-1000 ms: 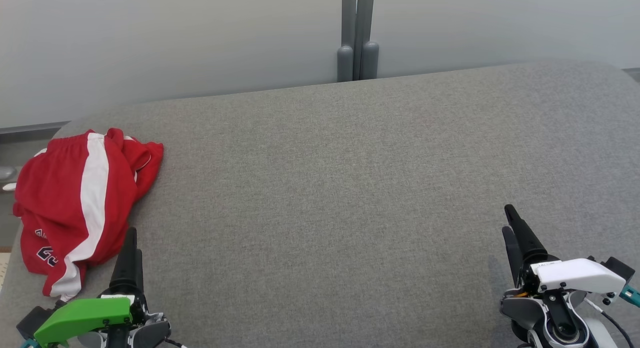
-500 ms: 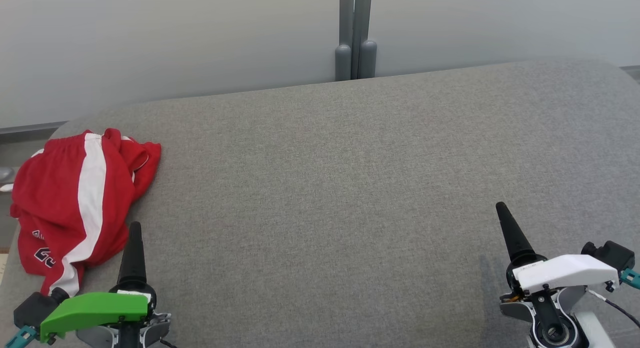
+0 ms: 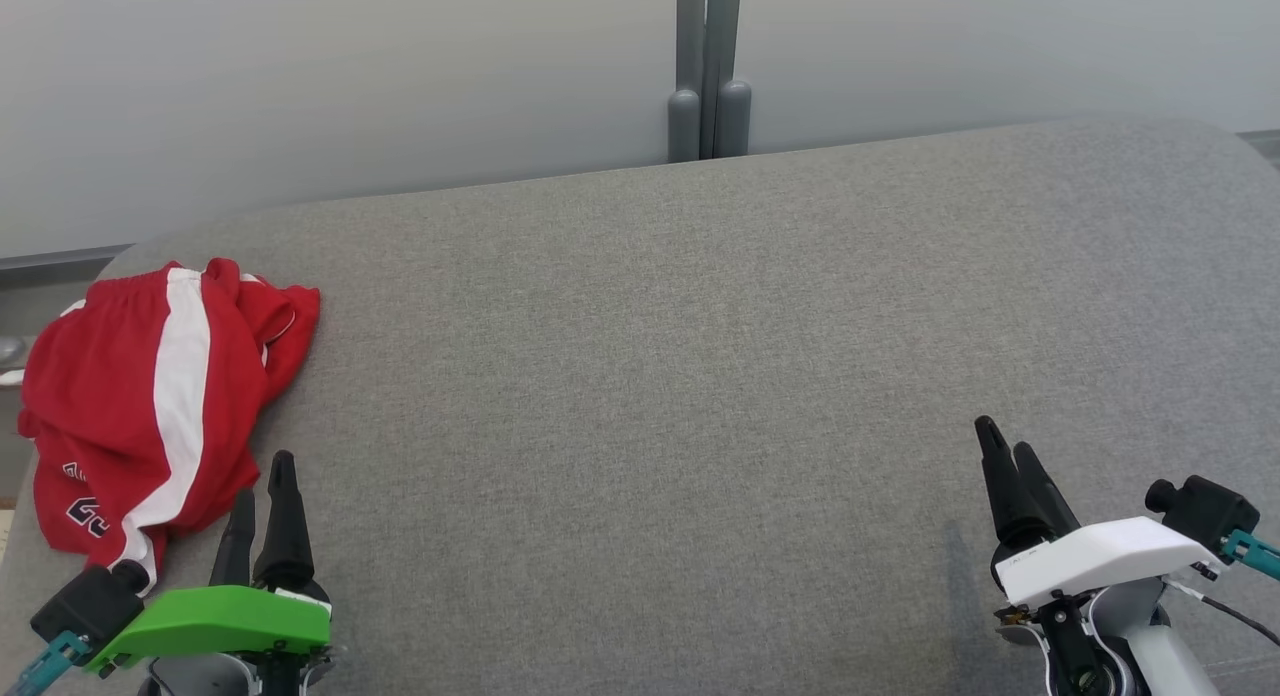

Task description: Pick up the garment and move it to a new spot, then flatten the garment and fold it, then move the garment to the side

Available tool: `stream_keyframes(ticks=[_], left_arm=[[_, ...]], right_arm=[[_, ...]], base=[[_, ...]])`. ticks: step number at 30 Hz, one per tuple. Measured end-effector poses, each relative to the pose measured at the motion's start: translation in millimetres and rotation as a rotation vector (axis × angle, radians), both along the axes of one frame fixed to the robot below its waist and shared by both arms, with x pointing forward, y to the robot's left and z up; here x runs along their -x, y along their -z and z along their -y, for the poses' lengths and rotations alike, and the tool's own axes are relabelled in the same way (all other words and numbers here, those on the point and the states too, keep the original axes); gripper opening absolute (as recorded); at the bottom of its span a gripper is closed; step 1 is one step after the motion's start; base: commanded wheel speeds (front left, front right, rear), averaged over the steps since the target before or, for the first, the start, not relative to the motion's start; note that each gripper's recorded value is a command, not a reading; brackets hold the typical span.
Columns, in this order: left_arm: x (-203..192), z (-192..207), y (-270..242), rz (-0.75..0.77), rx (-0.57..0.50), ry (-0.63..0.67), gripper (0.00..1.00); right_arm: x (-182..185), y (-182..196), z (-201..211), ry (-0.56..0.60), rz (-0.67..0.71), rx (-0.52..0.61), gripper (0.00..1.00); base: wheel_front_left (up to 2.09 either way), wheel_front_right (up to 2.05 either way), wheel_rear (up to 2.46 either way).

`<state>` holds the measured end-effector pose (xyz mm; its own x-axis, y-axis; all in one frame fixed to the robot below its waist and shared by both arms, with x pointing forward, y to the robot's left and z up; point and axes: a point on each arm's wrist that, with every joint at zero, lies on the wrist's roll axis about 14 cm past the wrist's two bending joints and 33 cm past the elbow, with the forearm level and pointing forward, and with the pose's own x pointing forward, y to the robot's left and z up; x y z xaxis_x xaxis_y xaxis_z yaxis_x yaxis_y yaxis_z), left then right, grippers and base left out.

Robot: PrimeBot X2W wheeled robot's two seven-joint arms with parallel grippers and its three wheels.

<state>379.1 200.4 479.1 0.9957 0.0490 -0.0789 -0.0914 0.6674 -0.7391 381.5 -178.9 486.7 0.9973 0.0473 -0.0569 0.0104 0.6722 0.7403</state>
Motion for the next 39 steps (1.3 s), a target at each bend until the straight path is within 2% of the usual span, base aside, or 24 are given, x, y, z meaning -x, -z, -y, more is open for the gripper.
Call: stream_keyframes(ticks=[20,39], left_arm=[[0,11,-1,0.014,-0.308,0.056,1.0],[2,18,2,0.025,-0.493,0.098,1.0]], right_arm=[[1,-12,-2,-0.024,0.072,0.292,1.0],[3,-21,-4,-0.032,0.134,0.504,1.0]], base=[[0.0,0.0,0.0],[0.0,0.0,0.0]])
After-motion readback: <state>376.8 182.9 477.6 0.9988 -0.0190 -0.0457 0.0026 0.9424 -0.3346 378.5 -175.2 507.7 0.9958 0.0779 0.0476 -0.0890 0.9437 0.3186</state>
